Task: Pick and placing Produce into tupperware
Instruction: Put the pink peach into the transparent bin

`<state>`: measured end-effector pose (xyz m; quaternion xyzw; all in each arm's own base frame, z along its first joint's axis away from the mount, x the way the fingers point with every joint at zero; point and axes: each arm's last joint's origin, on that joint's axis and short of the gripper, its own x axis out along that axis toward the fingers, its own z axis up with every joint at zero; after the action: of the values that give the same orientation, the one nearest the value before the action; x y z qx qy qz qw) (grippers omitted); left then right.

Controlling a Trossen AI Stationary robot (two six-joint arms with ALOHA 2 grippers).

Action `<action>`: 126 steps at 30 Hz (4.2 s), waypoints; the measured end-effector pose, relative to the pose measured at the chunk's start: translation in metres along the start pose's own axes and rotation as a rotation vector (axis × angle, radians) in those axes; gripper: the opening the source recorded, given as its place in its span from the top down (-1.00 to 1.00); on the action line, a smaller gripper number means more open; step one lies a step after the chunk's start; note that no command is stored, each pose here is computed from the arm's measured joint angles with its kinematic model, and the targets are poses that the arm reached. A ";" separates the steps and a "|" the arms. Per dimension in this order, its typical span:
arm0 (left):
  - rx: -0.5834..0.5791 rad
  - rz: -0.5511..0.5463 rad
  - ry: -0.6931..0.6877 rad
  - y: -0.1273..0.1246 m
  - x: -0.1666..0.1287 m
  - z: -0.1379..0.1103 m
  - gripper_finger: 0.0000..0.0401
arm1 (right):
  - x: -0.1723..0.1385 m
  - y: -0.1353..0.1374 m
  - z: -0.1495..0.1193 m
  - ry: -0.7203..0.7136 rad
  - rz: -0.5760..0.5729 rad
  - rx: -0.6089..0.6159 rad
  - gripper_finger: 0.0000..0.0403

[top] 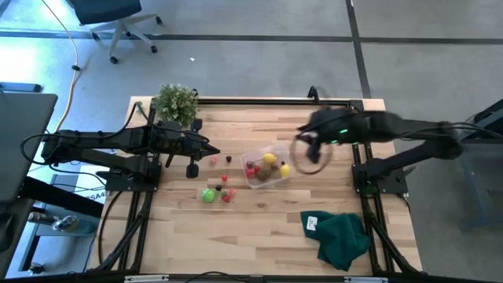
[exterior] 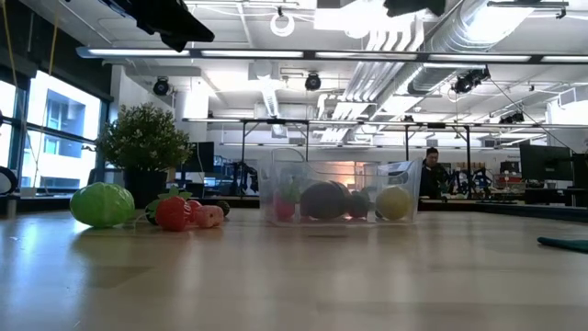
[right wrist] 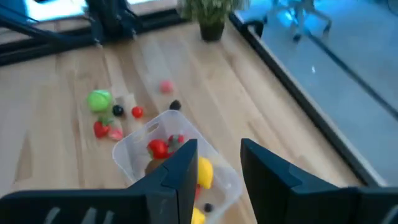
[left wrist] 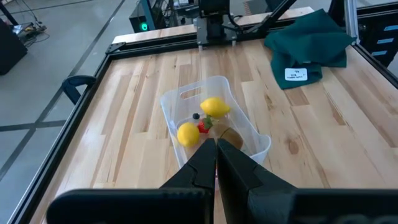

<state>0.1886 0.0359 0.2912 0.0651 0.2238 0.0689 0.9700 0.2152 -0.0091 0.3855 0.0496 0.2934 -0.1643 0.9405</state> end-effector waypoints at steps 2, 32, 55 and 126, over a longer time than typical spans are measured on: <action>0.000 0.000 0.000 0.000 0.000 0.000 0.97 | -0.022 -0.010 -0.002 -0.038 0.004 -0.027 0.44; 0.000 0.000 0.000 0.000 0.000 0.000 0.97 | -0.041 -0.035 -0.105 -0.300 0.235 0.079 0.73; 0.000 0.000 0.000 0.000 0.000 0.000 0.97 | -0.016 -0.037 -0.142 -0.390 0.193 0.041 0.91; -0.143 0.186 0.253 0.032 -0.052 0.052 0.97 | -0.029 -0.041 -0.147 -0.110 0.125 -0.012 0.91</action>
<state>0.1618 0.0535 0.3651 0.0070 0.3316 0.1816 0.9258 0.1006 -0.0119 0.2813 0.0530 0.2384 -0.1062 0.9639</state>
